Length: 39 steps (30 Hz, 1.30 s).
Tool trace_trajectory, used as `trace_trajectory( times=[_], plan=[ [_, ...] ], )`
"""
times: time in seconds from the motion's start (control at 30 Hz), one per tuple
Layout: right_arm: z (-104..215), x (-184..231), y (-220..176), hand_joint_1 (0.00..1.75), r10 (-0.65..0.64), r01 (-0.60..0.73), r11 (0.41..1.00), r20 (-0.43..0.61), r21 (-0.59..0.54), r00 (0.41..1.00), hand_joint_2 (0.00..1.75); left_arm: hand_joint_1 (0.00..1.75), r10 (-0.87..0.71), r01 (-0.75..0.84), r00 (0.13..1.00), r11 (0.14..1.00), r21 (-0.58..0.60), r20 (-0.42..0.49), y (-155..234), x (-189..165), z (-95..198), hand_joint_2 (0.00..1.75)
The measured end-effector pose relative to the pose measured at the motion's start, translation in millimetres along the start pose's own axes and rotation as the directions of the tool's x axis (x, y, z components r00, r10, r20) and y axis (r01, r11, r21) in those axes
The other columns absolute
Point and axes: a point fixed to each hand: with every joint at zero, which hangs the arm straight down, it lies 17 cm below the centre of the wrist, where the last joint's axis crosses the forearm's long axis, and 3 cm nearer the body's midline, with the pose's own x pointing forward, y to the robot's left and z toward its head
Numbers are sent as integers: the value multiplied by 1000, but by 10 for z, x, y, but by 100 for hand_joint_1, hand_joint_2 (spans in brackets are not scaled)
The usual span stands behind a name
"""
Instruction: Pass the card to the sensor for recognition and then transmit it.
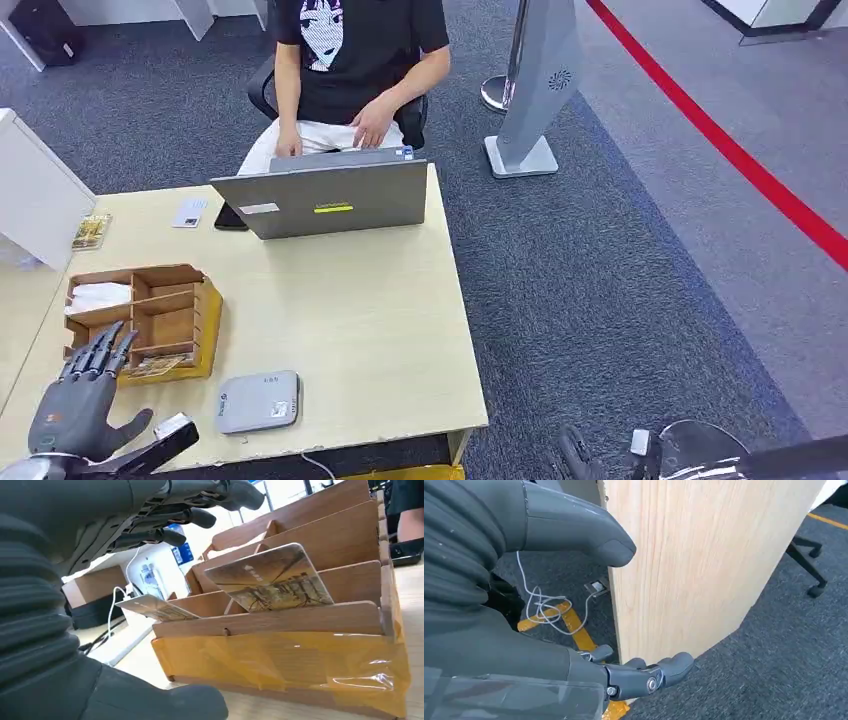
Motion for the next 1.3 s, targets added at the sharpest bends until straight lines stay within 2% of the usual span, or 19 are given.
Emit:
trace_trajectory(
  times=[0.23, 0.67, 1.3],
  plan=[
    [-1, -12, 9, 0, 2, -2, 1000, -3, 0, 1000, 175, 0, -4, 3, 998, 1000, 30, 57, 90, 222, -144, 175],
    [-1, -23, 19, 0, 4, -4, 1000, -4, 0, 1000, 175, 0, 6, -10, 996, 999, 51, 86, 175, 426, -286, 175],
    [14, -25, -5, 0, 3, -3, 1000, 1, -5, 1000, 175, 0, -16, 16, 1000, 999, 29, 18, 118, 76, -139, 175]
  ],
)
